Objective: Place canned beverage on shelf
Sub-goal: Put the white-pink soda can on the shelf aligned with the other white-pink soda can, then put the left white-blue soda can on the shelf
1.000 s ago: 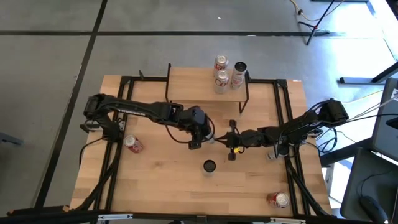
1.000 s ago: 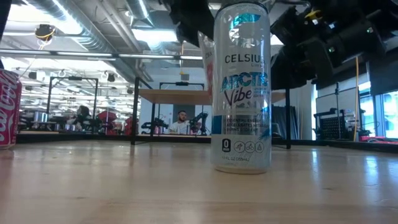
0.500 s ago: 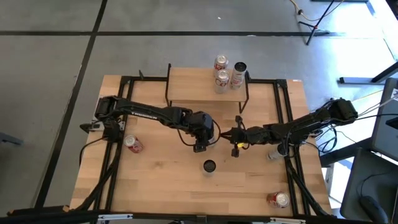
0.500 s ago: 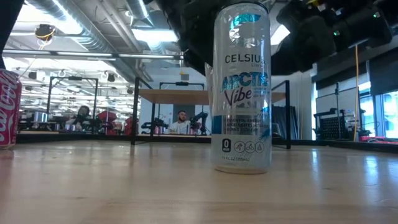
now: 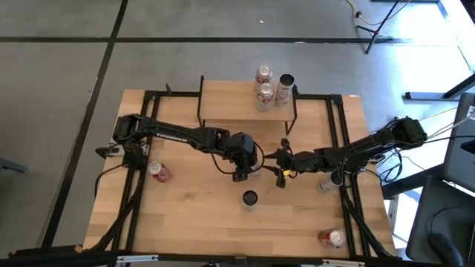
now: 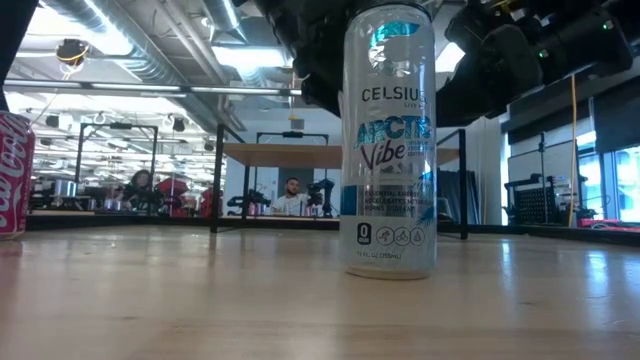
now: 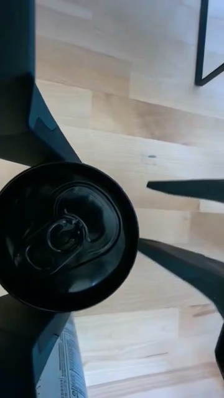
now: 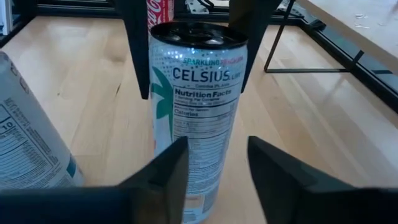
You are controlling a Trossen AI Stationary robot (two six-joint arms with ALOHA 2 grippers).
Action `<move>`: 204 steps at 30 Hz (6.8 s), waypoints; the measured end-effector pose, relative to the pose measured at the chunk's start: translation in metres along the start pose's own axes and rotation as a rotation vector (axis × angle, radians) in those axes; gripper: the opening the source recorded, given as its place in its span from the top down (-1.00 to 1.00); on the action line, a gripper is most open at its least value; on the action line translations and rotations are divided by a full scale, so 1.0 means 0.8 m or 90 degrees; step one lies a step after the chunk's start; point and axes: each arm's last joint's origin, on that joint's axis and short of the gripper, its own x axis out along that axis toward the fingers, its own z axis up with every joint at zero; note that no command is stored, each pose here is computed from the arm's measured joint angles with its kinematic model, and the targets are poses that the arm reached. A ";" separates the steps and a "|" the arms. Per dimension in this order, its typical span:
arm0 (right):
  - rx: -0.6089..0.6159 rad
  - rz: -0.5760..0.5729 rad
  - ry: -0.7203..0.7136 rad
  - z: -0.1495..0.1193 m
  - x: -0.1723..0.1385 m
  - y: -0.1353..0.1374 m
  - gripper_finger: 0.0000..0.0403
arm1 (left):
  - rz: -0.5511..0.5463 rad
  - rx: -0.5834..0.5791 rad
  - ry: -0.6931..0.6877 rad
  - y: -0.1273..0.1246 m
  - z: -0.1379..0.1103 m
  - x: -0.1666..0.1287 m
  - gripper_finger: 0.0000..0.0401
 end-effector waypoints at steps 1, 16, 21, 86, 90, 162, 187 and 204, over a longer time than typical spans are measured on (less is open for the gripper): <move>0.000 0.000 0.000 0.000 0.000 0.000 0.14 | 0.000 0.000 0.000 0.000 0.000 0.000 -0.27; -0.015 0.000 0.004 -0.001 0.000 0.000 -0.20 | 0.002 0.003 0.013 0.000 -0.005 0.025 -0.36; -0.014 -0.001 0.003 0.000 0.000 0.000 -0.20 | 0.003 0.001 0.014 -0.001 -0.006 0.025 -0.37; 0.058 -0.041 0.096 0.051 0.070 0.020 -0.59 | -0.016 0.027 -0.569 -0.002 -0.156 -0.117 -0.58; 0.043 -0.048 0.095 0.052 0.068 0.019 -0.13 | -0.021 0.031 -0.562 -0.002 -0.157 -0.116 -0.58; 0.116 -0.195 0.124 0.164 -0.089 -0.264 -0.40 | -0.054 0.052 -0.543 -0.021 -0.163 -0.115 -0.58; 0.162 -0.116 0.112 0.224 -0.160 -0.221 -0.68 | -0.053 0.055 -0.544 -0.021 -0.163 -0.115 -0.58; 0.028 0.223 -0.017 0.120 -0.097 -0.020 -0.69 | -0.109 0.015 -0.497 -0.045 -0.172 -0.094 -0.58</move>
